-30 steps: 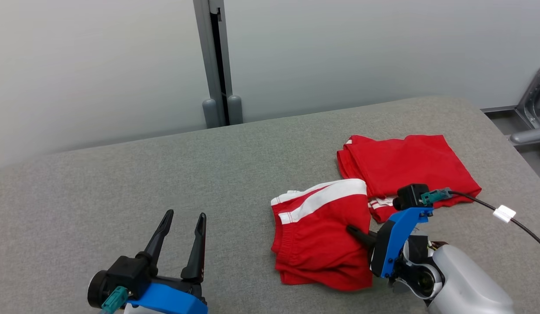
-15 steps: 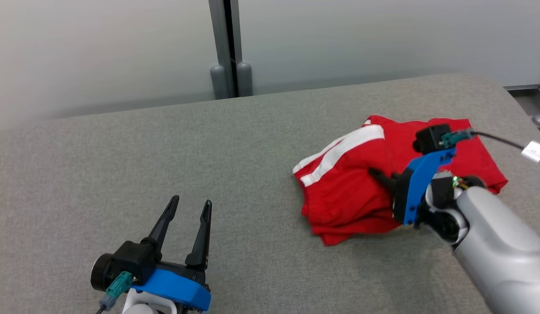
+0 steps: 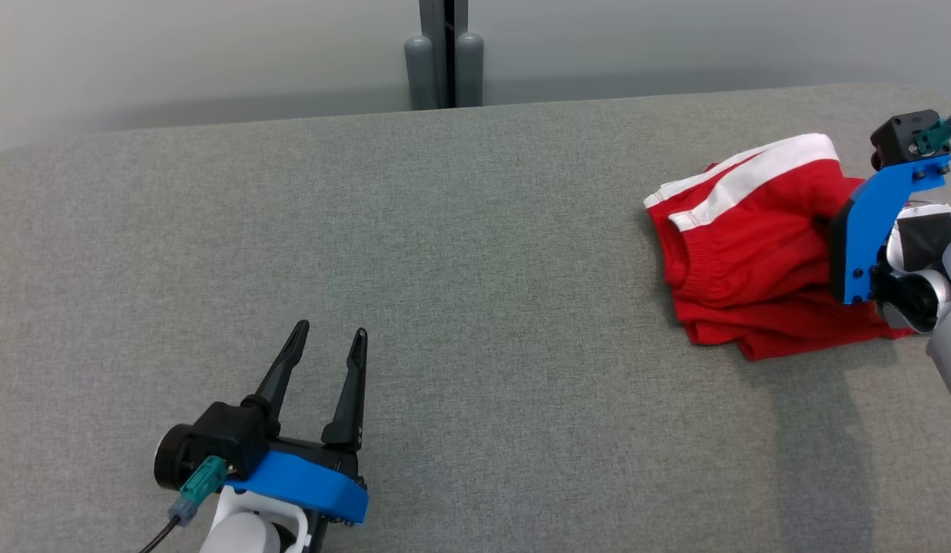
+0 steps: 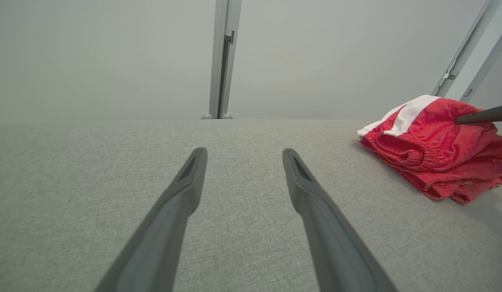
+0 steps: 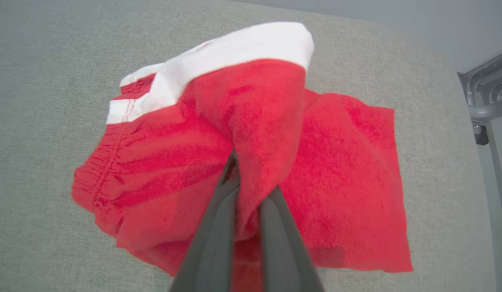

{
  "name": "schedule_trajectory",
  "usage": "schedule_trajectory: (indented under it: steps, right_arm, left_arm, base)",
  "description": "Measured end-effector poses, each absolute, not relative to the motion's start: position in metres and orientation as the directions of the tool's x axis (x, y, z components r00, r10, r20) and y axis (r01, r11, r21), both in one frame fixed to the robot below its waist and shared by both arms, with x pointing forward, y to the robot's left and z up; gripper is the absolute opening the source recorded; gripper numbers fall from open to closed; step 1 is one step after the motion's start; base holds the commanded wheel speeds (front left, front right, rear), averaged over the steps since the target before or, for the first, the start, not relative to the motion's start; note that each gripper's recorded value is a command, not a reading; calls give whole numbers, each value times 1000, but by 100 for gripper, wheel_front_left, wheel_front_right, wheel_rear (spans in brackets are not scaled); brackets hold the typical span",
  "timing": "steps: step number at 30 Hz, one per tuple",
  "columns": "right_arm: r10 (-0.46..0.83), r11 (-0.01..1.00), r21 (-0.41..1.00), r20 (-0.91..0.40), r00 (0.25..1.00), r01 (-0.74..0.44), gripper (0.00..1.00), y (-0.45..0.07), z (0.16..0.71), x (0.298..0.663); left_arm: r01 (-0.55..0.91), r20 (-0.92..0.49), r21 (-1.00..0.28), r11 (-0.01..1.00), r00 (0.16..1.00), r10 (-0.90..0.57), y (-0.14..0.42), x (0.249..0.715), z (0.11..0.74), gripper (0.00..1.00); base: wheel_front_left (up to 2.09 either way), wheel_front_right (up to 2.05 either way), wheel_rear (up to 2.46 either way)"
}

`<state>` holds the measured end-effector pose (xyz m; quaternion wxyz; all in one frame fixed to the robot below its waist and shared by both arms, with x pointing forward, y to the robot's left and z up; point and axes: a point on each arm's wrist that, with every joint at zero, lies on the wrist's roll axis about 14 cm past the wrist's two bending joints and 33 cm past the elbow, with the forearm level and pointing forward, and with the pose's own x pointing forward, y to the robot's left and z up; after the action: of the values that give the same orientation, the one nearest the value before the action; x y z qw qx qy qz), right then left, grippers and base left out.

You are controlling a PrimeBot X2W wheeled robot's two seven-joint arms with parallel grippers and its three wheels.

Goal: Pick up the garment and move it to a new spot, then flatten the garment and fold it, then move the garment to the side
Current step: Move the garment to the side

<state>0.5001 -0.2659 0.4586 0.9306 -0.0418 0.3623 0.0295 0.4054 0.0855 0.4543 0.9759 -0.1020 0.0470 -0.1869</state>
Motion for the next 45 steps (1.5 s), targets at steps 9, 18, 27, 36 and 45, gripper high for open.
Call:
schedule_trajectory:
  steps: [9, 18, 27, 36, 45]
  right_arm:
    - [-103, 974, -217, -658, 746, -58, 100, -294, 451, 493]
    - [-87, 962, -271, -401, 912, -27, 100, -290, 510, 504]
    - [43, 995, -86, -44, 998, -47, 100, -233, 572, 487]
    - [99, 994, 51, 34, 994, -101, 100, -202, 548, 444]
    - [108, 988, 101, 115, 987, -120, 100, -191, 537, 398]
  left_arm:
    - [351, -36, -229, 908, 929, -368, 83, 409, 460, 100]
    - [281, 14, -201, 938, 959, -284, 113, 399, 481, 100]
    - [182, 162, -172, 968, 975, -154, 156, 380, 532, 100]
    - [106, 190, -204, 973, 980, -66, 181, 366, 540, 100]
    - [87, 66, -183, 979, 995, -76, 180, 355, 500, 100]
  base:
    - [0, 0, 0]
    - [0, 0, 0]
    - [0, 0, 0]
    - [0, 0, 0]
    - [0, 0, 0]
